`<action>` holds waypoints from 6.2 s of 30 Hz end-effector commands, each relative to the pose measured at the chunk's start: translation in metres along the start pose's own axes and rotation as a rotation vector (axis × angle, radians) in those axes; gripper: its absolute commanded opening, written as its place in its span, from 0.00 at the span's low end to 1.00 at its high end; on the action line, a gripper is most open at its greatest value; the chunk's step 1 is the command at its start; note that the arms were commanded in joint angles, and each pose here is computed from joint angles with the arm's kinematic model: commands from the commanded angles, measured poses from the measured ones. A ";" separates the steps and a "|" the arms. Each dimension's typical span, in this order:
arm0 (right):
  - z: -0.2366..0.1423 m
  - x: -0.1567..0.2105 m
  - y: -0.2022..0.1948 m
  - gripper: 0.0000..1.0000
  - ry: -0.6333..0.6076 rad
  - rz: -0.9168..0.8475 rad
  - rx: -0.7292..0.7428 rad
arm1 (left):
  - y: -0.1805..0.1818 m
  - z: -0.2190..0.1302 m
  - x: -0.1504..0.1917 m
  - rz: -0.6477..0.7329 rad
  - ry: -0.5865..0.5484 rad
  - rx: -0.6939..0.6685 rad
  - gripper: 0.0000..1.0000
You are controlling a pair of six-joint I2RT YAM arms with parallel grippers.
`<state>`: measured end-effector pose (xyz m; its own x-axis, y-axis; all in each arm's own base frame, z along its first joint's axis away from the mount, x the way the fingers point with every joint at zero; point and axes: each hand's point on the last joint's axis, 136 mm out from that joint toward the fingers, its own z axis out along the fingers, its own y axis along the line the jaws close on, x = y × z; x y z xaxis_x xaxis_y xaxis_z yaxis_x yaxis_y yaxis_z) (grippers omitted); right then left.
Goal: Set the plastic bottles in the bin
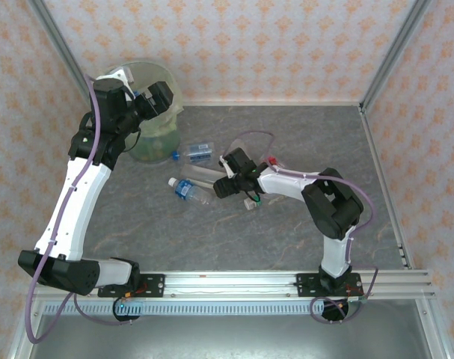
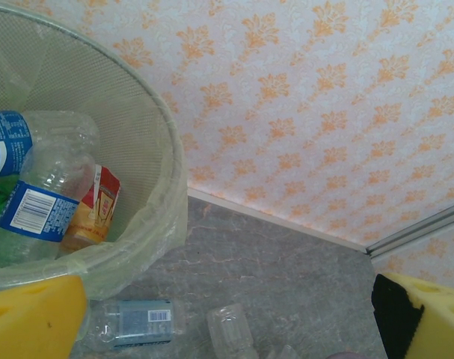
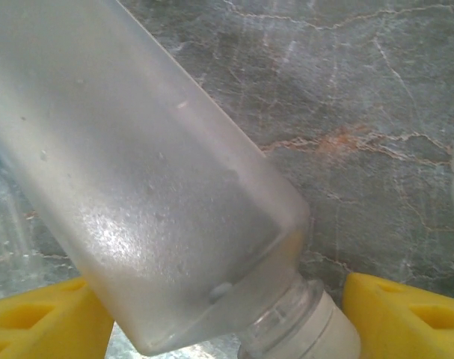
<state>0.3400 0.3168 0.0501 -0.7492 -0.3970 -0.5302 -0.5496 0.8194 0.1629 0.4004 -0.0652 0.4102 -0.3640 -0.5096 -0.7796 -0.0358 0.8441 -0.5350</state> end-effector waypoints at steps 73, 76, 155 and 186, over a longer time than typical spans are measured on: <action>-0.230 -0.099 0.037 0.18 -0.604 0.065 0.017 | -0.079 0.060 0.079 -0.218 0.333 0.555 0.89; -0.231 -0.103 0.039 0.18 -0.600 0.058 0.012 | -0.091 0.059 0.083 -0.199 0.356 0.603 0.89; -0.226 -0.092 0.034 1.00 -0.593 0.112 0.016 | 0.068 -0.028 -0.153 0.026 -0.544 -0.101 0.50; -0.205 -0.095 0.035 1.00 -0.537 0.096 0.042 | 0.161 0.111 -0.029 0.368 -0.068 -0.482 0.54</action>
<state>0.3127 0.2986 0.2632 -0.5143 -0.0807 -0.8538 -0.4761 0.8549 0.2060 0.5087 0.0713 0.3285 -0.3165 -0.1692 -0.9334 -0.3435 0.9376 -0.0535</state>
